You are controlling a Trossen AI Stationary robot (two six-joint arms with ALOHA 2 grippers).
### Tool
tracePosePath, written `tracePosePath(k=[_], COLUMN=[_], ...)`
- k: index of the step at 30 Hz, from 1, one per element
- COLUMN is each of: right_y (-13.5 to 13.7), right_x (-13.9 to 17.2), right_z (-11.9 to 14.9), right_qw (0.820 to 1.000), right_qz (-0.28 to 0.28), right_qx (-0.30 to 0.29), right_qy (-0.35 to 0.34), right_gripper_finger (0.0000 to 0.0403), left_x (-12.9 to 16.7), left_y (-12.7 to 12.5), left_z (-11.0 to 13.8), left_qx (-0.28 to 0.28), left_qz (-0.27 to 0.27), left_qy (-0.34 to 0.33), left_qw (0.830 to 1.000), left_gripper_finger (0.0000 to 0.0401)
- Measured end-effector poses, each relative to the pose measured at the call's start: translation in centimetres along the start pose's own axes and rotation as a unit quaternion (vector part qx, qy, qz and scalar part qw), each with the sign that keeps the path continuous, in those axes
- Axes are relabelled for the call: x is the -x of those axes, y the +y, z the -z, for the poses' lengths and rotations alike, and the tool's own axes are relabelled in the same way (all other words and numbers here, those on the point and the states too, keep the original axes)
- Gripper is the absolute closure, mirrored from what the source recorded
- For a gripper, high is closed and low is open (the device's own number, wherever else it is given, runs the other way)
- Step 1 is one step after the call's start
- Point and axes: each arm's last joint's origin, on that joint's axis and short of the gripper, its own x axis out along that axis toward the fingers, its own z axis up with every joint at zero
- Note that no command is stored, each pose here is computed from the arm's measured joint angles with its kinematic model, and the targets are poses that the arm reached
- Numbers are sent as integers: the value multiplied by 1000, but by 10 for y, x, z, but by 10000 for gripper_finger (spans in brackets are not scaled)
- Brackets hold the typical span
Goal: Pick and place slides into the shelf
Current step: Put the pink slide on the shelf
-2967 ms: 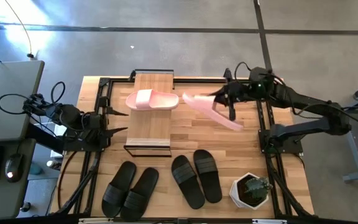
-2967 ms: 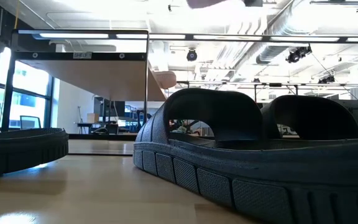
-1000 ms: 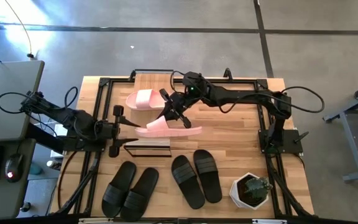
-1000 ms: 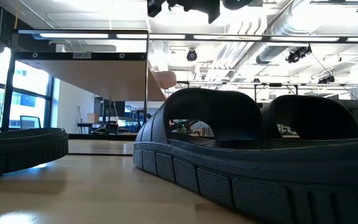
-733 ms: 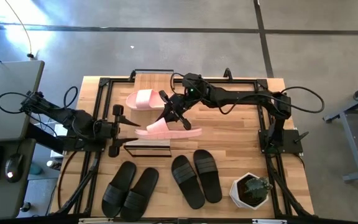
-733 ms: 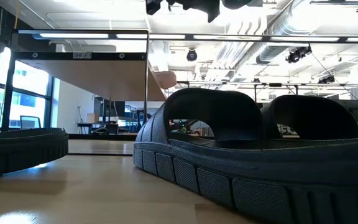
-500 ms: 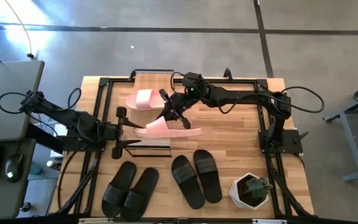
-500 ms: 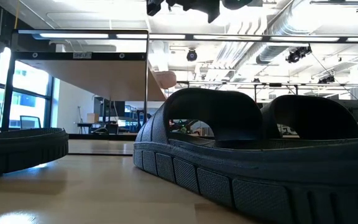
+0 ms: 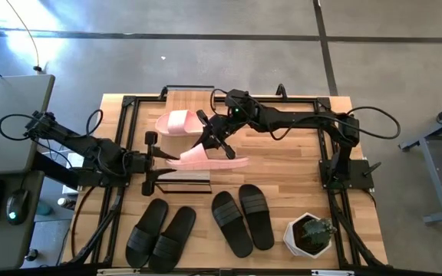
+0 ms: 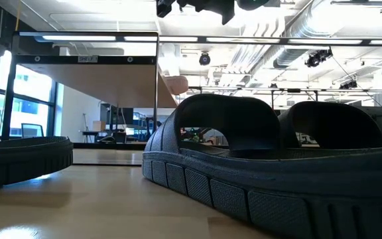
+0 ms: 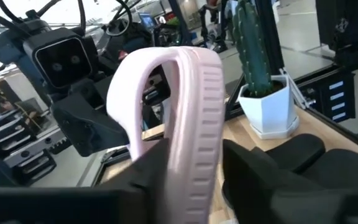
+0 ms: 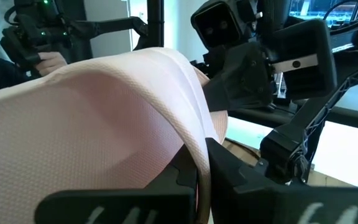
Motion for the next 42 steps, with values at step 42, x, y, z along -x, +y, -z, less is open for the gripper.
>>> tracePosePath(k=[42], right_y=[48], right_x=[67], right_z=[-22], right_qw=[962], right_qz=[90], right_qx=[-10], right_qy=[256], right_gripper_finger=[273], left_x=[19], left_y=[-12], left_z=[19], left_qx=[-191], left_qz=[-40], left_qy=[143], left_qw=[970], left_gripper_finger=[382])
